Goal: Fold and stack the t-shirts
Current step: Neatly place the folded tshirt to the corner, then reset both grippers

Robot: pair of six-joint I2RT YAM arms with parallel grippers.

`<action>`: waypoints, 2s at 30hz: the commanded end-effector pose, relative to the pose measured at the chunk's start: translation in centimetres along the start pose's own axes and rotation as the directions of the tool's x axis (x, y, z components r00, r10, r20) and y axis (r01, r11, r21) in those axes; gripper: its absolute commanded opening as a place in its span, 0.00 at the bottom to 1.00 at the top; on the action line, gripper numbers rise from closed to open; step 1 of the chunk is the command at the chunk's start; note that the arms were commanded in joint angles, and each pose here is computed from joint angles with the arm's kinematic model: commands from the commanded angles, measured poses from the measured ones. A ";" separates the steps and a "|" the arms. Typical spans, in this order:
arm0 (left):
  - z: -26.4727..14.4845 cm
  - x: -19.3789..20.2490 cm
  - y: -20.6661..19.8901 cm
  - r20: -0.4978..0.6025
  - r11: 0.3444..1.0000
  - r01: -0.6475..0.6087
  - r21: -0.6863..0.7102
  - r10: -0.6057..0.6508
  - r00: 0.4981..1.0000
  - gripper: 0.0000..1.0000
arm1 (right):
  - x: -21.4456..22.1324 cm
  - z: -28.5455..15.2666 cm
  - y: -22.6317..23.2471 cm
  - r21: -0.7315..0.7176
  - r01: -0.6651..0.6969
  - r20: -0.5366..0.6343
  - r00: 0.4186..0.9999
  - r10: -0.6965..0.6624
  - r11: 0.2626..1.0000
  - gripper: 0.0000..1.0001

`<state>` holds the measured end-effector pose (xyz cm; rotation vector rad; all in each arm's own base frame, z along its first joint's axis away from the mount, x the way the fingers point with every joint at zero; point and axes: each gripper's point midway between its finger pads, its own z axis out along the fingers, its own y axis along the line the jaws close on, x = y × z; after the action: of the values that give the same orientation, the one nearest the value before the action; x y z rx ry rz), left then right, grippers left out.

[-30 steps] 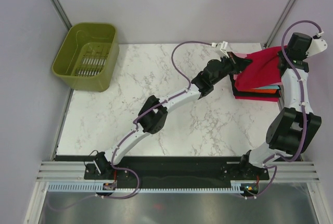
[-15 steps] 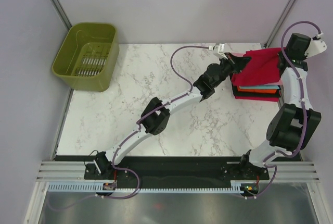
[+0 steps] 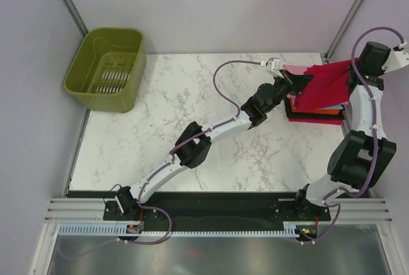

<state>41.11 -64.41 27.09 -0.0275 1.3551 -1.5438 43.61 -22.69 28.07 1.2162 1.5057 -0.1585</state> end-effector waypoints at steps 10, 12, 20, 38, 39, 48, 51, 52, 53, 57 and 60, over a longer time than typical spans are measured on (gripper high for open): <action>0.1 -2.2 1.5 0.177 0.999 -0.043 -0.019 0.046 0.983 0.02 | 0.7 3.8 0.6 0.007 -0.034 0.012 0.999 0.034 0.999 0.00; 0.1 -2.5 1.6 0.191 0.999 -0.047 -0.022 0.050 0.980 0.02 | 1.0 4.3 0.6 0.005 -0.036 0.007 0.999 0.036 0.999 0.00; 0.0 -6.7 5.9 0.319 0.990 -0.047 -0.131 0.087 0.944 0.03 | 2.6 7.3 2.3 -0.038 -0.096 -0.028 0.995 0.095 0.995 0.00; -2.0 -17.3 6.5 0.333 0.971 -0.128 -0.200 0.190 0.924 0.99 | 7.0 11.8 10.6 -0.193 0.000 -0.075 0.997 -0.015 0.981 0.90; -2.8 -16.5 7.6 0.303 0.964 -0.132 -0.229 0.199 0.932 0.99 | 5.4 10.2 11.1 -0.209 0.008 -0.050 0.999 -0.019 0.978 0.90; -9.0 -19.9 3.3 0.233 0.929 -0.168 -0.331 0.253 0.939 1.00 | 9.6 1.6 13.9 -0.394 0.117 -0.175 0.964 -0.200 0.912 0.80; -11.8 -20.9 2.8 0.182 0.902 -0.154 -0.403 0.245 0.952 1.00 | 12.1 -1.9 14.8 -0.451 0.170 -0.197 0.938 -0.284 0.876 0.76; -12.5 -21.3 2.8 0.166 0.892 -0.151 -0.426 0.241 0.956 1.00 | 13.1 -3.2 15.3 -0.471 0.183 -0.206 0.928 -0.310 0.863 0.76; -13.6 -20.8 3.3 0.121 0.874 -0.156 -0.461 0.236 0.964 1.00 | 13.6 -3.8 15.2 -0.480 0.193 -0.214 0.920 -0.327 0.856 0.75; -18.3 -20.8 3.2 0.043 0.837 -0.142 -0.529 0.194 0.980 1.00 | 15.8 -7.1 13.1 -0.498 0.256 -0.239 0.878 -0.415 0.829 0.73; -21.7 -21.0 2.0 -0.018 0.810 -0.168 -0.562 0.191 0.981 1.00 | 17.6 -10.1 11.6 -0.538 0.277 -0.255 0.847 -0.466 0.796 0.69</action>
<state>41.24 -36.32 31.83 -0.2804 1.5670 -1.0039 51.53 -1.01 22.56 0.6129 1.9570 0.2129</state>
